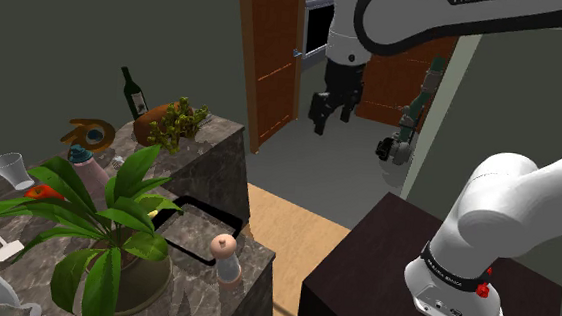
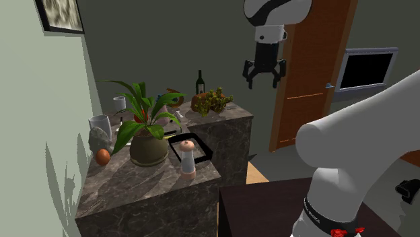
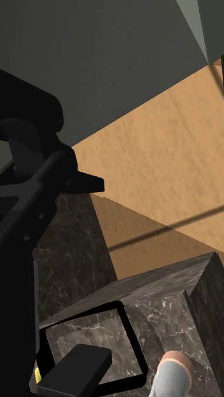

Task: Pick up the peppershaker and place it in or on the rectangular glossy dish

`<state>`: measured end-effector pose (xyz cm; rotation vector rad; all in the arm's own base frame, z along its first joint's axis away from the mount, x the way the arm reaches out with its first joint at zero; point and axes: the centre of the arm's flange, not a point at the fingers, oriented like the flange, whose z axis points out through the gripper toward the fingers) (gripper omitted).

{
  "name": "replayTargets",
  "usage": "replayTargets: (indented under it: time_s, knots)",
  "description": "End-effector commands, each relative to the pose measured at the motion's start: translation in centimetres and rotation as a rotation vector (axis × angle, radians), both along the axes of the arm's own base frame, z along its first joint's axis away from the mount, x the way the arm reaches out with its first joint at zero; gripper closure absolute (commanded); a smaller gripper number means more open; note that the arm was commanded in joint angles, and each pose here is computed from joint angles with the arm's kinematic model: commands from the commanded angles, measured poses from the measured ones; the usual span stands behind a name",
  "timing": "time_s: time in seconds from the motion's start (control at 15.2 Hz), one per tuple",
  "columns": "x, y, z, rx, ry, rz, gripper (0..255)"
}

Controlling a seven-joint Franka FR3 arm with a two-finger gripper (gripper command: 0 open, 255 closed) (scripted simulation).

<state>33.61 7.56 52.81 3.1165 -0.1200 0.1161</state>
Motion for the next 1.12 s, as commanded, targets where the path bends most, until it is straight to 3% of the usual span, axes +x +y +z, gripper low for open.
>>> replayTargets:
  time_s: [0.0,1.06]
  knots:
    - [0.8,2.1,-1.4,0.0,-0.002,0.01,0]
    - [6.4,17.8,-14.4,-0.009,-0.013,0.09,0]
